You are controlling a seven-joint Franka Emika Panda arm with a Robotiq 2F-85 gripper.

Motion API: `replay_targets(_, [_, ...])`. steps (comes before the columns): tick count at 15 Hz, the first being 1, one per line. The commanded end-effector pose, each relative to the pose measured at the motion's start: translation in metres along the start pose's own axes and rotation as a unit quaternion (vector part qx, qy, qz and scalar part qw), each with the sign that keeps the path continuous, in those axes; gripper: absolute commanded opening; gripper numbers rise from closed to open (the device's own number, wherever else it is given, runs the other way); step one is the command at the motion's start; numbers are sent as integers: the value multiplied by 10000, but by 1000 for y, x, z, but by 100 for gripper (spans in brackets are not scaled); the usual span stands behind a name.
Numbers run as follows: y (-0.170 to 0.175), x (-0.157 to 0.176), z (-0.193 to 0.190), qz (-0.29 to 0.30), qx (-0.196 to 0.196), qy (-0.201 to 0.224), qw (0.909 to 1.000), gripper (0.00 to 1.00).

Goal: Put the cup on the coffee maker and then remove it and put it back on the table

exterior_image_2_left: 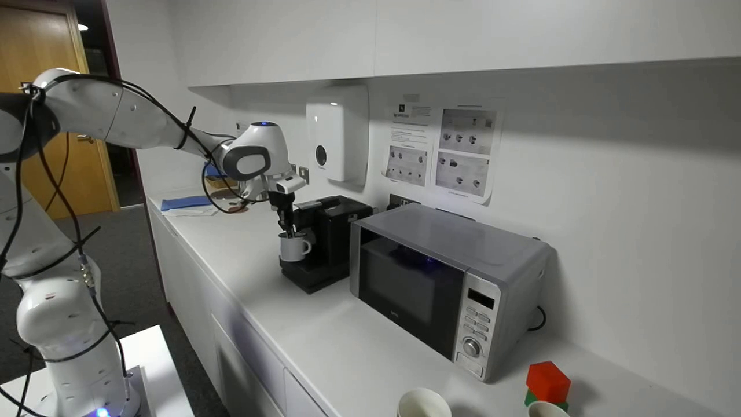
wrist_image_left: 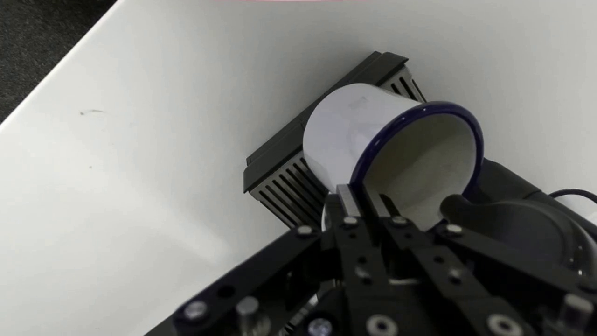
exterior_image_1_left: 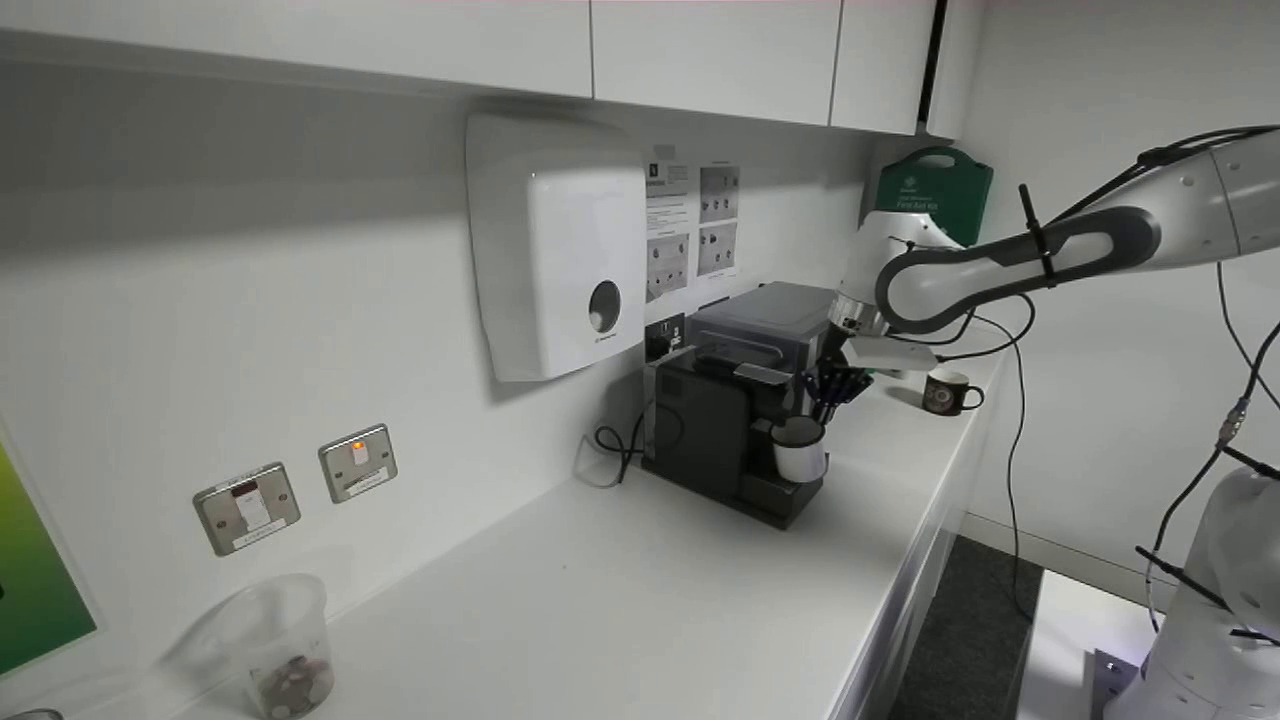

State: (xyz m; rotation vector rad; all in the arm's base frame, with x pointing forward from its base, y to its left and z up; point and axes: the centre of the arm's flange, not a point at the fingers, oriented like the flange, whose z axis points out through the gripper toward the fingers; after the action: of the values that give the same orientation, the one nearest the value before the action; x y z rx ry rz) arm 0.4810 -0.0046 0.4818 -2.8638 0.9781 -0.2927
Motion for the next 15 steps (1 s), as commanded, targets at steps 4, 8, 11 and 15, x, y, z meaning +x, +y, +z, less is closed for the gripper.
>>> replay_targets(4, [-6, 4, 3, -36, 294, 190, 9994, 2])
replay_targets(8, [-7, 5, 6, 23, 439, 179, 9989, 2])
replay_targets(11, [-5, 5, 7, 46, 424, 125, 9990, 2])
replay_targets(15, [-4, 4, 8, 46, 403, 87, 9991, 32])
